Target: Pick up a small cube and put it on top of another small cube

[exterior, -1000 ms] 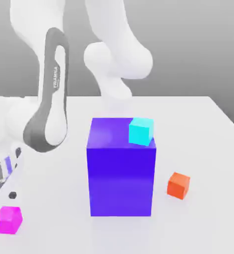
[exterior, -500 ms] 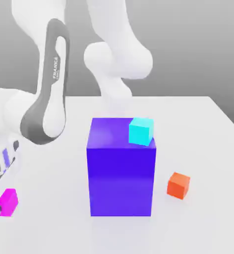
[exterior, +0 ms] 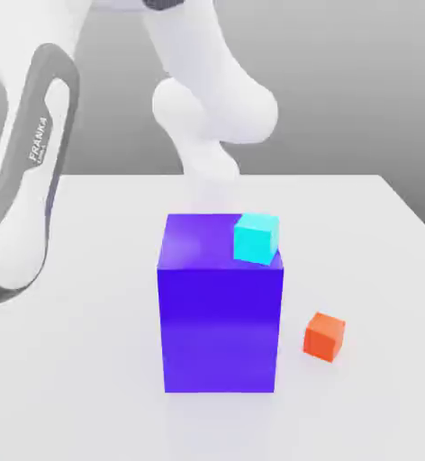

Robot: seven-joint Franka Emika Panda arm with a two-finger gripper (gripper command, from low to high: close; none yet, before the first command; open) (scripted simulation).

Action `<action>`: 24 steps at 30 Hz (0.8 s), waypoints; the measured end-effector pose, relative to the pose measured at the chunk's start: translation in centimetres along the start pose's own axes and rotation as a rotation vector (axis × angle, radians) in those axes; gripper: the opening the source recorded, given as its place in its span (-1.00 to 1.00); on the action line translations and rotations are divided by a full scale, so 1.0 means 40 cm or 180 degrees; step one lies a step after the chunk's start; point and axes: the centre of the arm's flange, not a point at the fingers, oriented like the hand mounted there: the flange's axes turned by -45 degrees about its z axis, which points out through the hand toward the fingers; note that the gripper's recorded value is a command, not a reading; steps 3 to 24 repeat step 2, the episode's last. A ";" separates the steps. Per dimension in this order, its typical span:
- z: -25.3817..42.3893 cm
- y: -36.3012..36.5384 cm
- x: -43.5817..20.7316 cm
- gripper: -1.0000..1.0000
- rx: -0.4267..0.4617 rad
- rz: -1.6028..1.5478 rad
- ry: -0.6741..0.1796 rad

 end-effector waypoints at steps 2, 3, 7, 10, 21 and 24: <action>0.000 0.000 0.000 1.00 0.0000 0.0000 0.0000; 0.000 0.000 0.000 1.00 0.0000 0.0000 0.0000; 0.000 0.000 0.000 1.00 0.0000 0.0000 0.0000; 0.000 0.000 0.000 1.00 0.0000 0.0000 0.0000; 0.000 0.000 0.000 1.00 0.0000 0.0000 0.0000; 0.000 0.000 0.000 1.00 0.0000 0.0000 0.0000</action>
